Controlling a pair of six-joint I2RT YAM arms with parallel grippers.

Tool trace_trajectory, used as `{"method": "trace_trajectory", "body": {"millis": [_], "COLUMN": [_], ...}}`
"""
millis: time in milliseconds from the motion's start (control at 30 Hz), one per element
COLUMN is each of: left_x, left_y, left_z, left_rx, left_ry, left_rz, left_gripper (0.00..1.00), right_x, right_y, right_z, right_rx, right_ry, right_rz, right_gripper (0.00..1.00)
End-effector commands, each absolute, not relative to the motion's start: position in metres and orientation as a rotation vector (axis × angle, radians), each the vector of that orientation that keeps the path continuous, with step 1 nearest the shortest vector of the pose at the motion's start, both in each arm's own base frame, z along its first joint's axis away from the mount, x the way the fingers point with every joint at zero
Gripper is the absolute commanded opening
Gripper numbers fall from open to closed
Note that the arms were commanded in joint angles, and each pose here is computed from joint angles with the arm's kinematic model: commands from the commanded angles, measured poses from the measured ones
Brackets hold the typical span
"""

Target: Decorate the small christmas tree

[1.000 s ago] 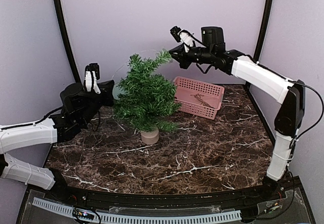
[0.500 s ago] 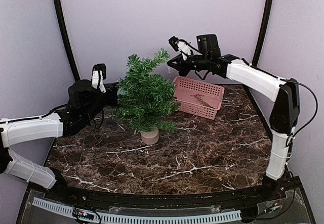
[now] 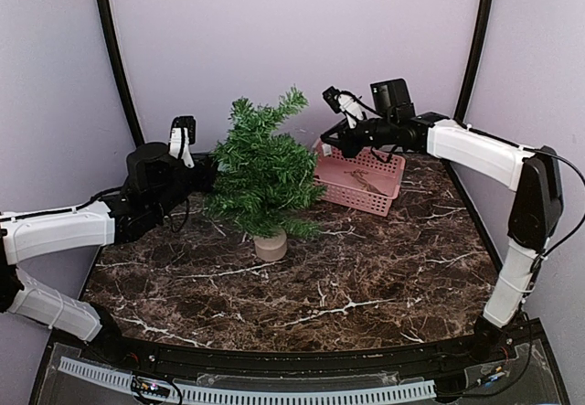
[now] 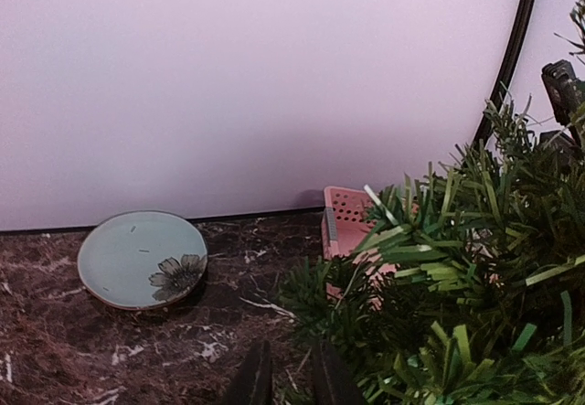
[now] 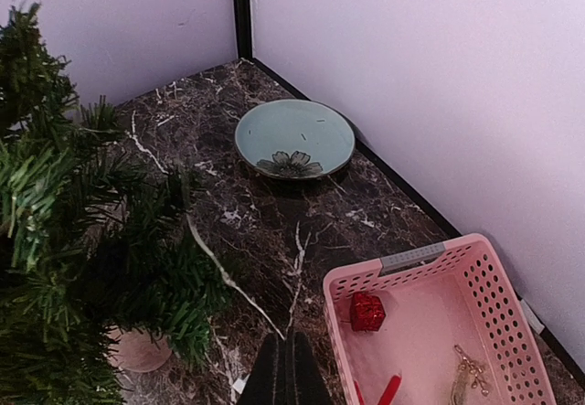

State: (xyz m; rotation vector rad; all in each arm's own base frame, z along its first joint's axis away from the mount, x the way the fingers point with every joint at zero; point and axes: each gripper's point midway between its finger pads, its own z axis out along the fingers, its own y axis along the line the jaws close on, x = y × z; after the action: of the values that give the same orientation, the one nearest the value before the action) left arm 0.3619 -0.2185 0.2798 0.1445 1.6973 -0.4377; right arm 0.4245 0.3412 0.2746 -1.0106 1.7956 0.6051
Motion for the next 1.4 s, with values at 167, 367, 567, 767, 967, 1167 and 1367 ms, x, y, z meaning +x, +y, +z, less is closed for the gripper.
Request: {"method": "trace_trajectory", "body": {"millis": [167,367,567,767,967,1167,1367], "left_x": [0.352,0.346,0.346,0.346,0.346,0.346,0.345], "left_y": [-0.210,-0.201,-0.199,-0.200,-0.203,-0.204,-0.204], "left_z": [0.298,0.305,0.303,0.303,0.303,0.302,0.302], "left_rx": [0.135,0.120,0.120,0.121,0.126,0.125,0.123], "left_ry": [1.667,1.649,1.654,1.655,1.658,1.662,1.660], "left_rz": [-0.459,-0.439,-0.431,-0.437,-0.454,-0.459,-0.466], "left_gripper": [0.33,0.35,0.38,0.39,0.39,0.39,0.39], "right_x": [0.398,0.382,0.351,0.336,0.321,0.298,0.291], "right_y": [0.341,0.329,0.320,0.321,0.327,0.344,0.352], "right_z": [0.288,0.281,0.300,0.290,0.268,0.262,0.259], "right_rx": [-1.001,-0.985,-0.945,-0.916,-0.884,-0.903,-0.868], "right_ry": [1.799,1.858,1.857,1.919,2.005,2.022,2.052], "right_rz": [0.737,0.735,0.819,0.891,0.952,1.044,1.118], "right_gripper": [0.00,0.00,0.00,0.00,0.00,0.00,0.00]}}
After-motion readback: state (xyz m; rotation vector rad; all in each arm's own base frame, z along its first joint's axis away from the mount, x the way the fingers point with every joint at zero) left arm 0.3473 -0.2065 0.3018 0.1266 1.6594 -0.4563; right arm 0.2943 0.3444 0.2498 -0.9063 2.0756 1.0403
